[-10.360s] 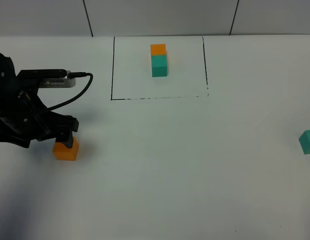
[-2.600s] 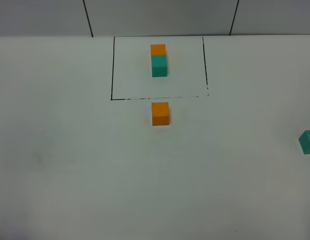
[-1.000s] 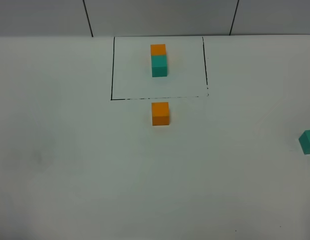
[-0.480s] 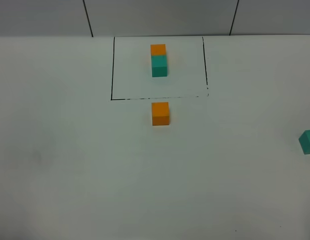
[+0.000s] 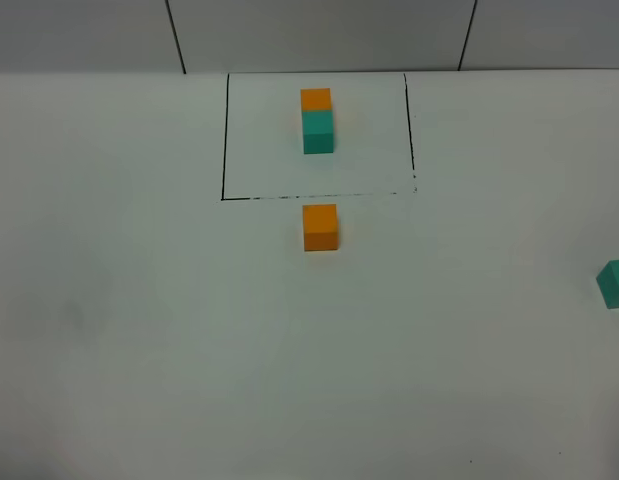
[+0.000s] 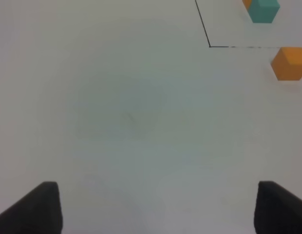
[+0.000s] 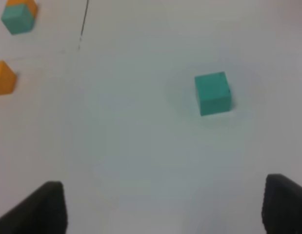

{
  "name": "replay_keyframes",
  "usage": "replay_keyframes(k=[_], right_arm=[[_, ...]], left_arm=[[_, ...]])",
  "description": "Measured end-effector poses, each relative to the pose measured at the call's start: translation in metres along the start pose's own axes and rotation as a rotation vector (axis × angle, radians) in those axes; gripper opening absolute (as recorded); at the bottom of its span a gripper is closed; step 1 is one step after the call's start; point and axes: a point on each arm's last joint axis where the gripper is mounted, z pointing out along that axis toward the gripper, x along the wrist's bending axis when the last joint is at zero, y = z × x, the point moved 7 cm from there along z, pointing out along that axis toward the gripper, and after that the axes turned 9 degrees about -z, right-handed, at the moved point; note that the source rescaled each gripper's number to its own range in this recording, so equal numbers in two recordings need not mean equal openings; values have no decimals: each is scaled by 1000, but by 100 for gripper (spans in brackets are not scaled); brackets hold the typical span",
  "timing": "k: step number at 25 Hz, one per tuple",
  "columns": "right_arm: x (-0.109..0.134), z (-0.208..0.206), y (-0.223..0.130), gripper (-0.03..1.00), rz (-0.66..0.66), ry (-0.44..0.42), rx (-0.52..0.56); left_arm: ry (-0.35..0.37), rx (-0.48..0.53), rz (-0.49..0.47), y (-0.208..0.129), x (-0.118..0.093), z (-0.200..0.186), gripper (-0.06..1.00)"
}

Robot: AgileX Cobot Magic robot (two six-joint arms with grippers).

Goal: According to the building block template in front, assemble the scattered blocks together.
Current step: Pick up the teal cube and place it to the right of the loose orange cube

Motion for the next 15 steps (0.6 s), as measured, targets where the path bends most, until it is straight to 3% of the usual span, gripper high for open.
replay_keyframes(k=[7,11,15], right_arm=[[-1,56,30,64,-6,-2,264],[-2,101,42,64,-49,8,436],[-5,149,52,64,-117,22,541]], left_arm=[[0,0,0,0,0,0,68],[0,0,0,0,0,0,68],[0,0,0,0,0,0,68]])
